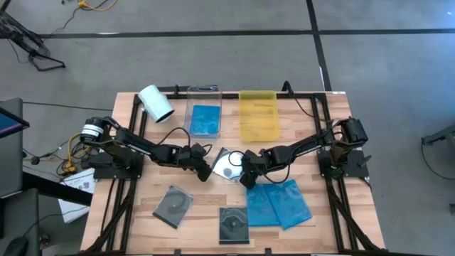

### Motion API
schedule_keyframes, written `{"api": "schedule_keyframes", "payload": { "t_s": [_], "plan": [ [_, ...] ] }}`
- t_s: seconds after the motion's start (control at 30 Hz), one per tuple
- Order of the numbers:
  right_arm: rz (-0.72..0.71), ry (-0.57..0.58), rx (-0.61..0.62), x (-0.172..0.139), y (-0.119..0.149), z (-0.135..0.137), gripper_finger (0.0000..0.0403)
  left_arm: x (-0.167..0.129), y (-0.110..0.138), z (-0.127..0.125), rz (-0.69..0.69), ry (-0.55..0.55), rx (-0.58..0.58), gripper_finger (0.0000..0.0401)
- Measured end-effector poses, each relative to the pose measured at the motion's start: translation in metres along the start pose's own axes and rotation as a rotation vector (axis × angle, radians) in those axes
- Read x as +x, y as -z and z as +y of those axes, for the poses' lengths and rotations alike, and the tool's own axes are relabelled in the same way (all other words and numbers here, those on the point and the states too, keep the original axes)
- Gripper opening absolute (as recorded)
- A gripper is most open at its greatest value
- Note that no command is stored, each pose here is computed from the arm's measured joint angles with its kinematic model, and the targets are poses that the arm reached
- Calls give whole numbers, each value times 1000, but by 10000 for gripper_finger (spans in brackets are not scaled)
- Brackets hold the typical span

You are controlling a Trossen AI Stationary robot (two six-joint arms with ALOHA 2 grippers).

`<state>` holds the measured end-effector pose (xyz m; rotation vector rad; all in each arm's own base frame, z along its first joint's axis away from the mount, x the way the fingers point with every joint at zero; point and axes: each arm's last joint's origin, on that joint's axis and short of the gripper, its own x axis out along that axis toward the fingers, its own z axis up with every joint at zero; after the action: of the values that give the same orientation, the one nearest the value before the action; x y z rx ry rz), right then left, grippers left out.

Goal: Pick & place jewel cases by type
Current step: Put the top right black CD case into the yellow bin

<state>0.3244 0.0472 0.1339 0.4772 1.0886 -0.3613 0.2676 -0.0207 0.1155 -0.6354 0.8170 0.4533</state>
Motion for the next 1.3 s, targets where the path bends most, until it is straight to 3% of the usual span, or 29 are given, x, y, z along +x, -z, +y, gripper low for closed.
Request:
{"api": "schedule_keyframes", "payload": {
  "t_s": [0.77,1.3],
  "plan": [
    [-29,-24,-134,1,-7,-2,107,0,1,-3,33,49,58,137],
    [-14,-41,-111,1,-8,-4,107,-1,5,-6,21,39,80,137]
  ]
}}
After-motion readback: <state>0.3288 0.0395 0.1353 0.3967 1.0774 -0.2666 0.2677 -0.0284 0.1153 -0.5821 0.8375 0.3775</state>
